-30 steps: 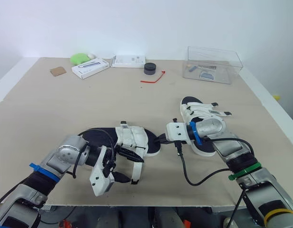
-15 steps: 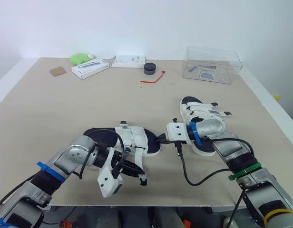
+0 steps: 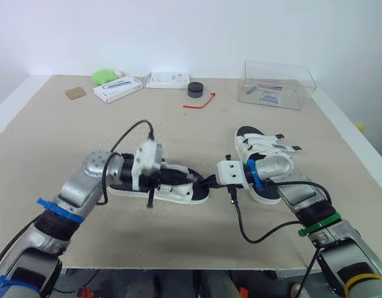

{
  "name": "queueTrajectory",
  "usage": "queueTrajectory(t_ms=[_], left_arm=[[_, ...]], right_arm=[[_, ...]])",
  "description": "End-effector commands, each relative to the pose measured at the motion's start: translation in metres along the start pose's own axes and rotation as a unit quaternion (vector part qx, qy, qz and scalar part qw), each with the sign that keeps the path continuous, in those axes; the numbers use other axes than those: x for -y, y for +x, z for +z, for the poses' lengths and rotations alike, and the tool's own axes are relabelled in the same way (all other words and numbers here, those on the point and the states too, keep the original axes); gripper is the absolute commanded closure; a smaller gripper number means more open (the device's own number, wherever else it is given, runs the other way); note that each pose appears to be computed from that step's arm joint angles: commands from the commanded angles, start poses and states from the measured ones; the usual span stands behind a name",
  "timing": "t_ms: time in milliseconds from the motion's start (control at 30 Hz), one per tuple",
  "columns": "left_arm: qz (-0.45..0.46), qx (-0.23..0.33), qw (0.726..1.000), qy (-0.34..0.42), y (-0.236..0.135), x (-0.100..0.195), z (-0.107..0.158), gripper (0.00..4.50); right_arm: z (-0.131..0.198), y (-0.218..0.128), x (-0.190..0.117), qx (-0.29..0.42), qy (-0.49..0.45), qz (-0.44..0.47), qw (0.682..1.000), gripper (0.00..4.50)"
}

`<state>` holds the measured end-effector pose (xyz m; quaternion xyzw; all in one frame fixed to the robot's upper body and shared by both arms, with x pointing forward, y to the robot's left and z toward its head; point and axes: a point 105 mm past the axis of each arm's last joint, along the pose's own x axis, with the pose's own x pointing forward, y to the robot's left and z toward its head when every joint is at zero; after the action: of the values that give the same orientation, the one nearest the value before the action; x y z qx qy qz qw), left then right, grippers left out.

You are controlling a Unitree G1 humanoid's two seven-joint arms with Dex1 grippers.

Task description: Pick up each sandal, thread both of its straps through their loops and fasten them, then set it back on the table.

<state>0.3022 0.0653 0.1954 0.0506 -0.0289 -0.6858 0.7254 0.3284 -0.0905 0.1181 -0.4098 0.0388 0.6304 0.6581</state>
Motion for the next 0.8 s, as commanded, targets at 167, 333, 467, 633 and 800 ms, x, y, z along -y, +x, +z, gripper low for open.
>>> queueTrajectory(t_ms=[167,333,467,633,800], left_arm=[[0.092,0.039,0.979,-0.180,-0.017,-0.039,-0.003,4.46],[0.093,0.017,0.969,-0.226,-0.018,-0.040,-0.021,4.46],[0.094,-0.003,0.969,-0.228,-0.017,-0.042,-0.032,4.46],[0.090,-0.021,0.965,-0.244,-0.014,-0.046,-0.040,4.46],[0.088,-0.045,0.968,-0.232,-0.016,-0.049,-0.049,4.46]], right_arm=[[-0.033,-0.003,-0.011,-0.066,0.036,0.015,0.997,4.50],[-0.033,-0.004,-0.012,-0.066,0.036,0.014,0.997,4.50],[-0.033,-0.005,-0.011,-0.067,0.036,0.013,0.997,4.50],[-0.033,-0.006,-0.009,-0.070,0.031,0.011,0.997,4.50],[-0.033,-0.006,-0.009,-0.070,0.030,0.010,0.997,4.50]])
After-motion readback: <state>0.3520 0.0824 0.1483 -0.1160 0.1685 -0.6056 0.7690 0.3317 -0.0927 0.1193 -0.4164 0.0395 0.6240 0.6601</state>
